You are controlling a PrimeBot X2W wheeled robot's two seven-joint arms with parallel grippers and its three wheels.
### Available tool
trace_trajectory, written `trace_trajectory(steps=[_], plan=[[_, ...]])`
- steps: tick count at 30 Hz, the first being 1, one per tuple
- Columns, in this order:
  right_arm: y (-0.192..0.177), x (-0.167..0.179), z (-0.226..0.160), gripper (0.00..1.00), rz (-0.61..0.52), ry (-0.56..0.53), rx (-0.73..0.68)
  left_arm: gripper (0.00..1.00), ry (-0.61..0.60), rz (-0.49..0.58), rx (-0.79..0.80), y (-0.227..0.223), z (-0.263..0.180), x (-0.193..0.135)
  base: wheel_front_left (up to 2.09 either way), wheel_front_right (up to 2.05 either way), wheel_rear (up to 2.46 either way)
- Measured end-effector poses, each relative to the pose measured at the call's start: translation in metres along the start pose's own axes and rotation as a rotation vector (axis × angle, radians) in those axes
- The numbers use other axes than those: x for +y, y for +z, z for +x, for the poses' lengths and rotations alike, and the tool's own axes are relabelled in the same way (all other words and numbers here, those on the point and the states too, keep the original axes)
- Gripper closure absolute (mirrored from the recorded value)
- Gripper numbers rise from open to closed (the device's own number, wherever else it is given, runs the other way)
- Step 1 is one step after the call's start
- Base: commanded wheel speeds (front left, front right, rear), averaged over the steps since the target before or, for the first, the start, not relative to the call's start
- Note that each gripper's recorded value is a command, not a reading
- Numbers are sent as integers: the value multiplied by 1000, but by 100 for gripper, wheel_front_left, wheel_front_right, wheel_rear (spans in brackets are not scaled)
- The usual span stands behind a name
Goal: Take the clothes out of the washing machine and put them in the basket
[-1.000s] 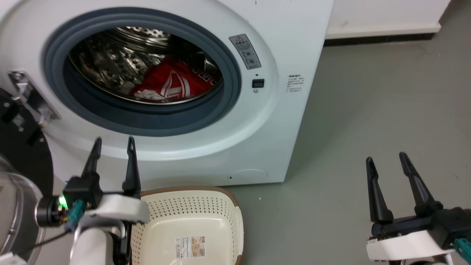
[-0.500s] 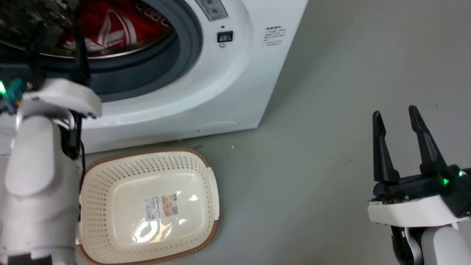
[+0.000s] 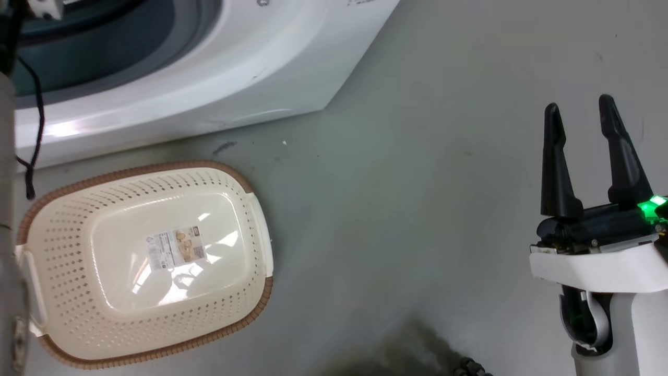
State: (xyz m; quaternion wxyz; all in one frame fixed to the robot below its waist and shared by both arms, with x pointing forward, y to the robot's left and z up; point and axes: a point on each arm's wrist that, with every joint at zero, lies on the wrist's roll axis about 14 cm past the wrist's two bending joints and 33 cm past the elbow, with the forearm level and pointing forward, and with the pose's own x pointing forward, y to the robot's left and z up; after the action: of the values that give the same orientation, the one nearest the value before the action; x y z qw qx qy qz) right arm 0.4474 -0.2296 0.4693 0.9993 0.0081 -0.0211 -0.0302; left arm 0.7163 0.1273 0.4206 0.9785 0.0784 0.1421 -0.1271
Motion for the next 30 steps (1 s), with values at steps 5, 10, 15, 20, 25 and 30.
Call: trace_trajectory(steps=[5,10,15,20,25,30], plan=[[-16,-5,8,0,0,-12,29,0,-24,55,141,-16,26,3,0,0,0],[-36,-8,14,0,5,-18,69,0,-61,6,420,-58,47,-1,0,0,0],[-49,-10,16,0,13,-24,95,0,-65,67,599,-89,53,1,0,0,0],[-61,-13,15,0,11,-33,125,0,-63,70,707,-118,58,3,0,0,0],[-68,-17,14,0,6,-45,145,0,-78,62,727,-133,64,-3,0,0,0],[-70,-18,14,0,7,-46,150,100,-77,66,722,-133,65,-2,0,0,0]])
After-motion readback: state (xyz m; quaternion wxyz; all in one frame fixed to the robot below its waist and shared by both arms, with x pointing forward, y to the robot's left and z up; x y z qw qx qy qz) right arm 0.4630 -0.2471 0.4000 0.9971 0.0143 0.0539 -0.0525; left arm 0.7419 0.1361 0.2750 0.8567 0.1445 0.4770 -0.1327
